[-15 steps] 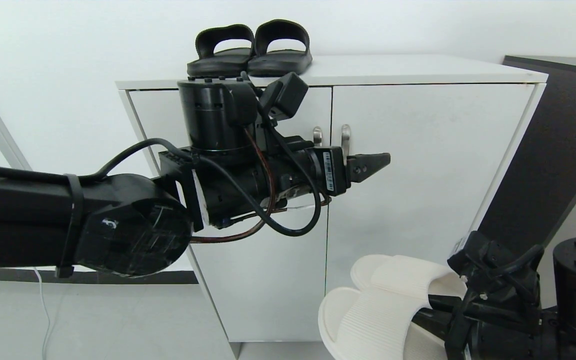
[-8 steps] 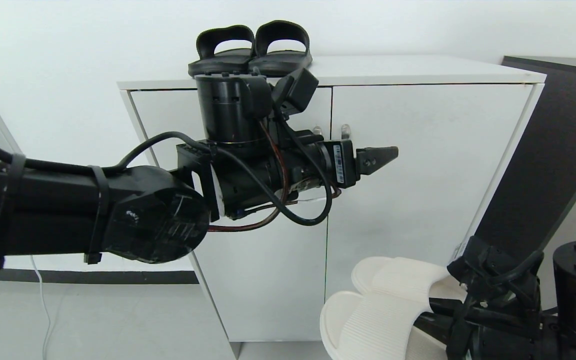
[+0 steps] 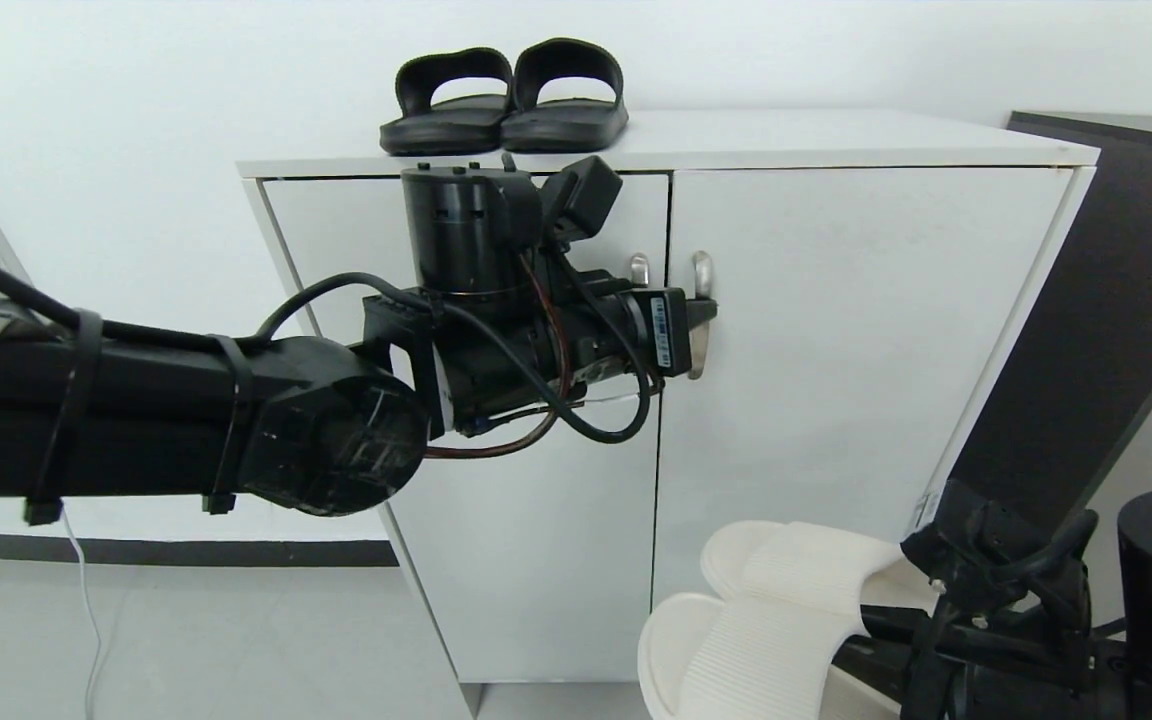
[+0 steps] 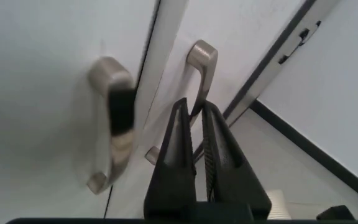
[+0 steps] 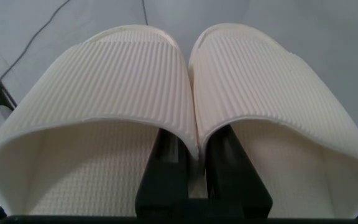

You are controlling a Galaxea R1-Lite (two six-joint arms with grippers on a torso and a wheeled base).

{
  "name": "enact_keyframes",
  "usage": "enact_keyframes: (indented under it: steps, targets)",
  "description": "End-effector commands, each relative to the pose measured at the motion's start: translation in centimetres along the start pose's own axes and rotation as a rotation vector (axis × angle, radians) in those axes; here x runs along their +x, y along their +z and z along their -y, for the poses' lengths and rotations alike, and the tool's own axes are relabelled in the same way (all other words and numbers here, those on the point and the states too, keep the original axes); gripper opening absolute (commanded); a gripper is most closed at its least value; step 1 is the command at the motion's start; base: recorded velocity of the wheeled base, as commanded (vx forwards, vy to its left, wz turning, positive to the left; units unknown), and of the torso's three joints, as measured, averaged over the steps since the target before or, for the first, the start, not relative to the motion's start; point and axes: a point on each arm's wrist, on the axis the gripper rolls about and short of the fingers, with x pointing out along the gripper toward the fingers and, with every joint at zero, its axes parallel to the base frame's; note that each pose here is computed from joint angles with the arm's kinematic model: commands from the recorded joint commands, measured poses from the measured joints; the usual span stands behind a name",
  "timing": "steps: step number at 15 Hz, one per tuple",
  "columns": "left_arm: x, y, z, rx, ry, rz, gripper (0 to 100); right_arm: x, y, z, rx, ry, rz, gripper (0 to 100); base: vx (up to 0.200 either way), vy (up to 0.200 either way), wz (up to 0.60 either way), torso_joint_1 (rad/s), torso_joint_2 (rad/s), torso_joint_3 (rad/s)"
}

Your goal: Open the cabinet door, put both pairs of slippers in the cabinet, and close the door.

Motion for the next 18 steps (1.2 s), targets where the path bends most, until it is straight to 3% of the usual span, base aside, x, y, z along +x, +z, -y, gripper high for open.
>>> enact_keyframes:
  steps: [1, 5, 11, 13, 16, 18]
  targets:
    - [-1.2, 0.4, 0.5, -0.003, -0.018, 0.004, 0, -0.2, 0.0, -0.1, -0.001, 0.015, 0.005, 0, 0.0, 0.0, 0.0, 0.0, 0.0, 0.0]
    - [-3.2, 0.5, 1.7, -0.005, -0.071, -0.011, 0, -1.5, -0.6, -0.7, -0.009, 0.173, 0.024, 0, 0.0, 0.0, 0.0, 0.0, 0.0, 0.0]
    - [-7.1, 0.1, 4.8, 0.006, -0.144, -0.015, 0, -1.8, -1.0, -0.8, -0.034, 0.188, 0.022, 0, 0.0, 0.0, 0.0, 0.0, 0.0, 0.0]
    - [-7.9, -0.2, 4.5, 0.005, -0.142, 0.016, 0, -1.8, -1.2, -0.8, -0.049, 0.189, 0.014, 0, 0.0, 0.0, 0.0, 0.0, 0.0, 0.0]
    - [-7.1, -0.3, 1.7, 0.002, -0.071, 0.032, 0, -1.7, -1.2, -0.8, -0.05, 0.188, 0.011, 0, 0.0, 0.0, 0.0, 0.0, 0.0, 0.0]
    - [-5.9, -0.6, 1.0, 0.002, -0.092, 0.046, 0, -1.7, -1.2, -0.8, -0.05, 0.186, 0.014, 0, 0.0, 0.0, 0.0, 0.0, 0.0, 0.0]
